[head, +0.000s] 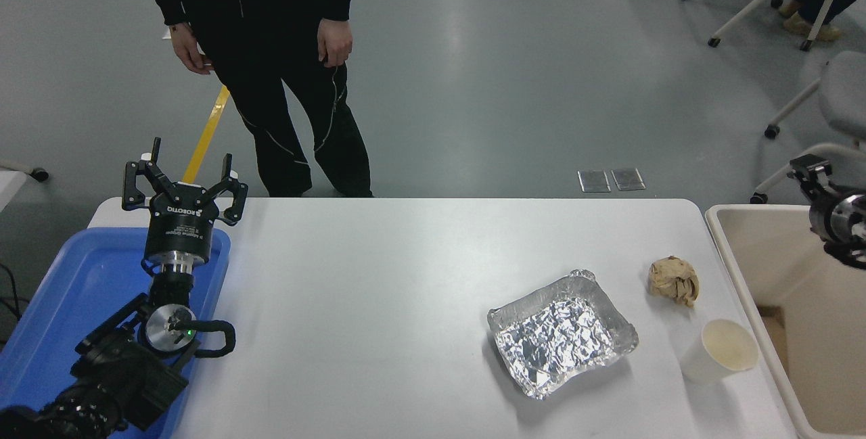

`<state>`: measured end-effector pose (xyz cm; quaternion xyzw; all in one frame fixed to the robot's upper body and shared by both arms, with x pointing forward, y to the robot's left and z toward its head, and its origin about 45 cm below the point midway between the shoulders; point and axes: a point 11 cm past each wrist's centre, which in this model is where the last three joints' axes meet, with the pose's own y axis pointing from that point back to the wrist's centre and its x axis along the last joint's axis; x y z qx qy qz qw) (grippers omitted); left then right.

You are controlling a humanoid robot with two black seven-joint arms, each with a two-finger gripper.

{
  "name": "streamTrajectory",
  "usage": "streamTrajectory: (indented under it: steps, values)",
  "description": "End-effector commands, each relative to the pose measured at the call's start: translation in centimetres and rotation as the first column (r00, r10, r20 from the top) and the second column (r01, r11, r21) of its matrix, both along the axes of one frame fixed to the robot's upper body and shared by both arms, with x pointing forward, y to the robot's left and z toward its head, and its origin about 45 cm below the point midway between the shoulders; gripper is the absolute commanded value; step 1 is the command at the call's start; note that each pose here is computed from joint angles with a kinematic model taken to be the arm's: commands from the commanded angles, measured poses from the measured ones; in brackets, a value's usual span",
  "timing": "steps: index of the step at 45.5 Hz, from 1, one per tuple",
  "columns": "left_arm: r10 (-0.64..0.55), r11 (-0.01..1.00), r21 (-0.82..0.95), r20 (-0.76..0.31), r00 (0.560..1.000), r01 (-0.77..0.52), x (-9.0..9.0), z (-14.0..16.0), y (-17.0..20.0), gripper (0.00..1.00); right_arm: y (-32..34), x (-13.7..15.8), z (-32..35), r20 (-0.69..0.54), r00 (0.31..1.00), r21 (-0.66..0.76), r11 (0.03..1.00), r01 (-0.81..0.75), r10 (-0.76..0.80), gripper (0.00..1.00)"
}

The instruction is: Pick up paper cup place in dustbin

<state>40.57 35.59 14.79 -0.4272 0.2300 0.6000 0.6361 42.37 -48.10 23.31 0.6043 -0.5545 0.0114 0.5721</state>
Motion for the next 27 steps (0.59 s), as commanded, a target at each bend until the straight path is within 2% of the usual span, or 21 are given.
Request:
streamTrajectory:
  steps: [1, 8, 14, 23, 27]
  values:
    - [-0.002, 1.0, 0.0, 0.0, 1.0, 0.002, 0.0, 0.0, -0.1, 0.99, 5.3, -1.6, 5.9, -0.195, 0.923, -0.064, 0.935, -0.348, 0.33, 1.0]
    - [0.0, 1.0, 0.0, 0.0, 1.0, 0.0, 0.0, 0.0, 0.0, 0.99, 11.4, -3.7, 8.7, -0.324, 0.779, 0.022, 0.828, -0.561, 0.536, 1.0]
    - [-0.001, 1.0, 0.001, 0.0, 1.0, 0.001, 0.0, 0.0, 0.0, 0.99, 15.0, -6.2, 10.8, -0.434, 0.652, 0.053, 0.74, -0.67, 0.622, 1.0]
    - [0.0, 1.0, 0.0, 0.0, 1.0, 0.0, 0.0, 0.0, 0.0, 0.99, 18.5, -10.3, 13.9, -0.564, 0.468, 0.199, 0.662, -0.722, 0.68, 1.0]
    - [0.0, 1.0, 0.0, 0.0, 1.0, 0.0, 0.0, 0.0, 0.0, 0.99, 19.2, -11.2, 15.5, -0.581, 0.426, 0.247, 0.648, -0.72, 0.694, 1.0]
